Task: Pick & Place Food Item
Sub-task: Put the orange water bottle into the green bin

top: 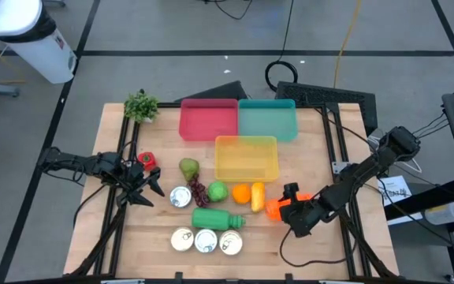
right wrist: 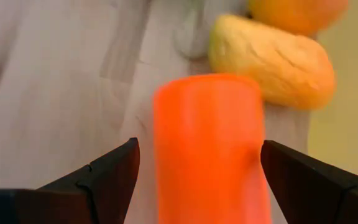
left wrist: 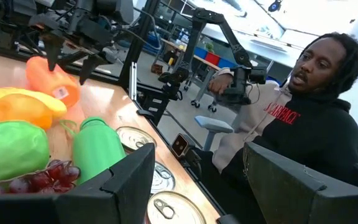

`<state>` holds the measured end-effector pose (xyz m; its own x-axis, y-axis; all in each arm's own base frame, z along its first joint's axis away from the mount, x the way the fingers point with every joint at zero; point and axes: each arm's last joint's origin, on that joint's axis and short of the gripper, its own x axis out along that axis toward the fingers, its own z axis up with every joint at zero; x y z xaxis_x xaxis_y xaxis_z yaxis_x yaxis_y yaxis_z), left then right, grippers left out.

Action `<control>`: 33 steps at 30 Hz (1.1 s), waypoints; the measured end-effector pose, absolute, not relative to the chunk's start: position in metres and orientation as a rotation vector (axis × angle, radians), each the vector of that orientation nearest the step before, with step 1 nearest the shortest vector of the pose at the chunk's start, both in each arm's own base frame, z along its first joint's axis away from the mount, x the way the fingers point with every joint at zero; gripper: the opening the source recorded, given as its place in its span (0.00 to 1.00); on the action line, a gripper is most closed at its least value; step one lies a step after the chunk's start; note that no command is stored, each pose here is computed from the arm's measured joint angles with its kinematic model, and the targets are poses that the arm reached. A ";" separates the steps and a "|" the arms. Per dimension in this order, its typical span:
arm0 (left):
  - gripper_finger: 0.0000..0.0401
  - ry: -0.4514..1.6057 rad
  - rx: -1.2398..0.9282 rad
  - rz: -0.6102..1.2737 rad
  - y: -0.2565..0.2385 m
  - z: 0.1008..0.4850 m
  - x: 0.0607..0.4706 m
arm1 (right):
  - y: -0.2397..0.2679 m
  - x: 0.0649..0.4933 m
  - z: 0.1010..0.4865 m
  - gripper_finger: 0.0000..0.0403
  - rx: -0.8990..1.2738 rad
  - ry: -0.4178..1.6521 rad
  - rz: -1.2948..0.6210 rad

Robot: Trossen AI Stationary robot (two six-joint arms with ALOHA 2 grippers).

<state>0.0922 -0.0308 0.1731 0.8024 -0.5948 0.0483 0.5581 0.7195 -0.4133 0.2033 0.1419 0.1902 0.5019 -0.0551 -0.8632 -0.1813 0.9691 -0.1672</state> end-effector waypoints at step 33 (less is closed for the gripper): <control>0.63 0.090 -0.427 -0.638 -0.031 0.173 0.092 | 0.113 0.163 0.138 0.69 -0.031 1.328 -0.095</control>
